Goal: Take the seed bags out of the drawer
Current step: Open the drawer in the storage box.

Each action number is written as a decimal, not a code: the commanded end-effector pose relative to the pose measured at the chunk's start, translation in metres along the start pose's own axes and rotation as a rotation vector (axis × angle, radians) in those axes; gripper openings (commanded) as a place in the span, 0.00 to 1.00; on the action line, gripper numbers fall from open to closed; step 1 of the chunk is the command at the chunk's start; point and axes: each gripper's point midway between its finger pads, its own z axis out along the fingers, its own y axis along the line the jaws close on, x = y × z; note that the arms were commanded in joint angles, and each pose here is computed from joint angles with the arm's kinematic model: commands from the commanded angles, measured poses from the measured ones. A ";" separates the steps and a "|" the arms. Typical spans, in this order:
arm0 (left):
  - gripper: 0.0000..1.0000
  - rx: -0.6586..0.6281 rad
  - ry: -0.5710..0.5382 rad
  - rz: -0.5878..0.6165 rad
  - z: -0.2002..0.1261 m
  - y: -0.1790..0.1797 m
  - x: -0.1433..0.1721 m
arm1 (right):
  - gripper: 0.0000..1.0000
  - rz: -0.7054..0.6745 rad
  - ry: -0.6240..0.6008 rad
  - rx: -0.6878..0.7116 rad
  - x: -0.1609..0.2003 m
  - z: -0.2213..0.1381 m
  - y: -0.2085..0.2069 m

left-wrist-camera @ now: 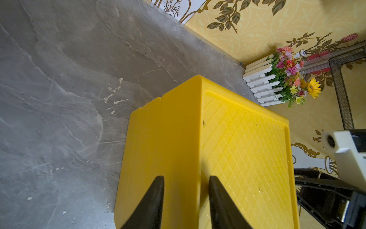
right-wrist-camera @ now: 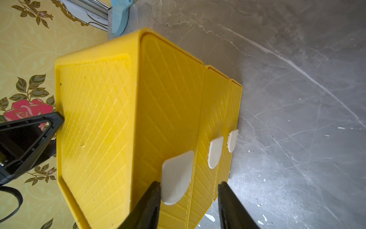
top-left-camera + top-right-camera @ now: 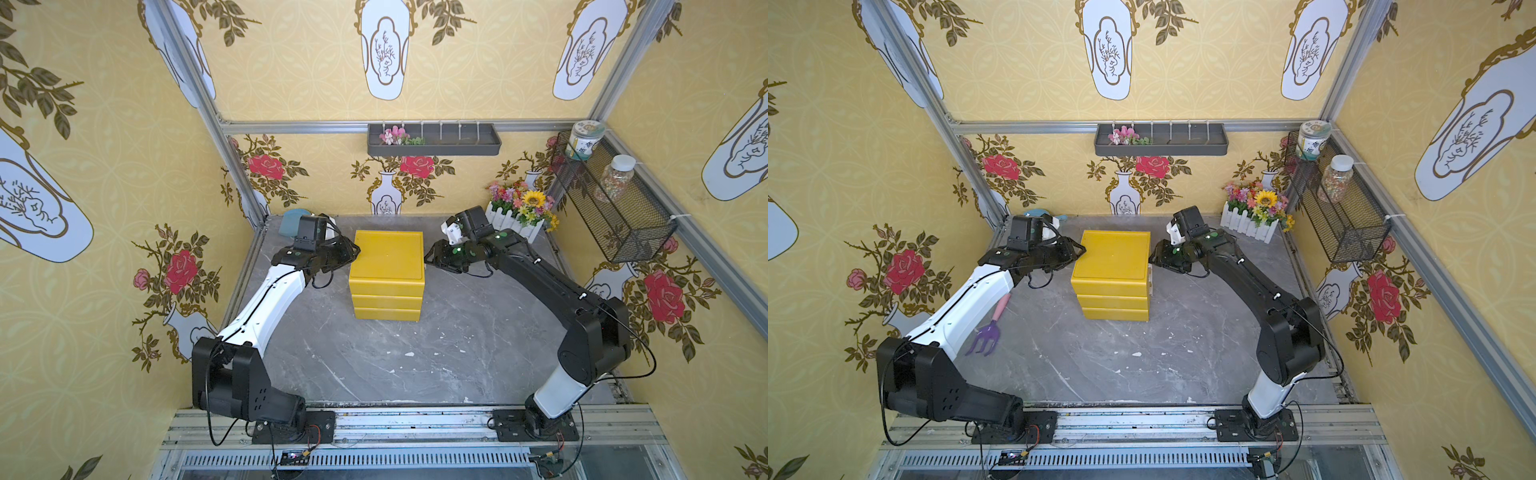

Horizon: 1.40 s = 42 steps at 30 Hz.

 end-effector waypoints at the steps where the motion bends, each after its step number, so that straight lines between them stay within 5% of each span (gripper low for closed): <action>1: 0.42 -0.073 0.063 -0.026 0.003 0.019 0.018 | 0.46 -0.020 -0.033 0.013 -0.008 0.000 0.001; 22: 0.42 -0.080 0.059 -0.037 0.003 0.019 0.017 | 0.09 -0.059 -0.056 0.097 -0.014 -0.011 -0.009; 42: 0.42 -0.088 0.065 -0.039 0.004 0.023 0.020 | 0.04 0.021 -0.105 0.164 -0.023 -0.059 -0.070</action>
